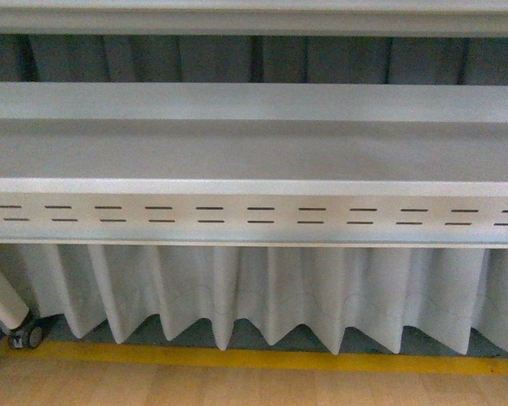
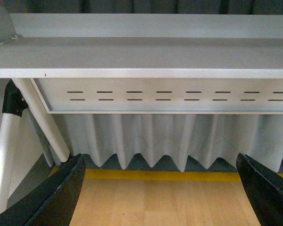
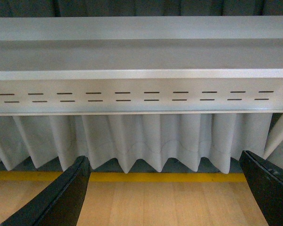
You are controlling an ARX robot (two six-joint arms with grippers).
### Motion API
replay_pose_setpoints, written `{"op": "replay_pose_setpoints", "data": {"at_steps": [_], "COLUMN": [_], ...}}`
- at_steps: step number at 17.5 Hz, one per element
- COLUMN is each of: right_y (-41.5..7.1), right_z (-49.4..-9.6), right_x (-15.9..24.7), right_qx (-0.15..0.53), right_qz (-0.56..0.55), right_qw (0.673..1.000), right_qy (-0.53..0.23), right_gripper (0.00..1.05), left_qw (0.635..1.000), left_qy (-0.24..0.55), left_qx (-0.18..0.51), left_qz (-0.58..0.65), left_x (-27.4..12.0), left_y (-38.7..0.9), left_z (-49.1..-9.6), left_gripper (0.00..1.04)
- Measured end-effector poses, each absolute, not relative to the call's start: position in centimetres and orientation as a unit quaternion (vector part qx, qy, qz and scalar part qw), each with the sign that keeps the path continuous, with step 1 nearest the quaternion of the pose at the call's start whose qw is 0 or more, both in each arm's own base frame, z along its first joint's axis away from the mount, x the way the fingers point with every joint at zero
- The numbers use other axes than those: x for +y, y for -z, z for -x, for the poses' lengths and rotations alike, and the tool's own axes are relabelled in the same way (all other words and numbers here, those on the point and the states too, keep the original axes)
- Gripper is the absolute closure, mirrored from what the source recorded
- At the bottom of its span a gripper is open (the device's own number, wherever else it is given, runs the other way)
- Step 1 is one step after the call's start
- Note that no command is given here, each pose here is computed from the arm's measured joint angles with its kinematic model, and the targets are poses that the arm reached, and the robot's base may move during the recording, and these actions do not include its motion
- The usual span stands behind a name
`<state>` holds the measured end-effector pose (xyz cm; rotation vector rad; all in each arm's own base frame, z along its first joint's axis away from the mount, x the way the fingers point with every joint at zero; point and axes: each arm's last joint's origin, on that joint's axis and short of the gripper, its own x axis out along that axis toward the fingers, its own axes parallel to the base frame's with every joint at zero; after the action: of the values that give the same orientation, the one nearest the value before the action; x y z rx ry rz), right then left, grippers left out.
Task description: Wind up and store yellow beetle toy
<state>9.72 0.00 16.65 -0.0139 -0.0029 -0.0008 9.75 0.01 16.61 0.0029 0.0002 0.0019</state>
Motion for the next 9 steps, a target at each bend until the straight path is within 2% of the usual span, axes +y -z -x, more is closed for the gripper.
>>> {"op": "replay_pose_setpoints", "data": {"at_steps": [9], "right_y": [-16.65], "right_z": [-9.72], "right_x": [0.00], "right_qx": [-0.001], "right_qz": [0.007], "right_qw": [1.000], "right_qy": [0.000], "right_gripper": [0.07], "left_qw": [1.000], "left_qy": [-0.001], "left_qx": [0.000], "left_qz": [-0.001], "left_x": [0.01], "left_y": [-16.60], "left_z": [-9.75], "left_gripper": [0.07]}}
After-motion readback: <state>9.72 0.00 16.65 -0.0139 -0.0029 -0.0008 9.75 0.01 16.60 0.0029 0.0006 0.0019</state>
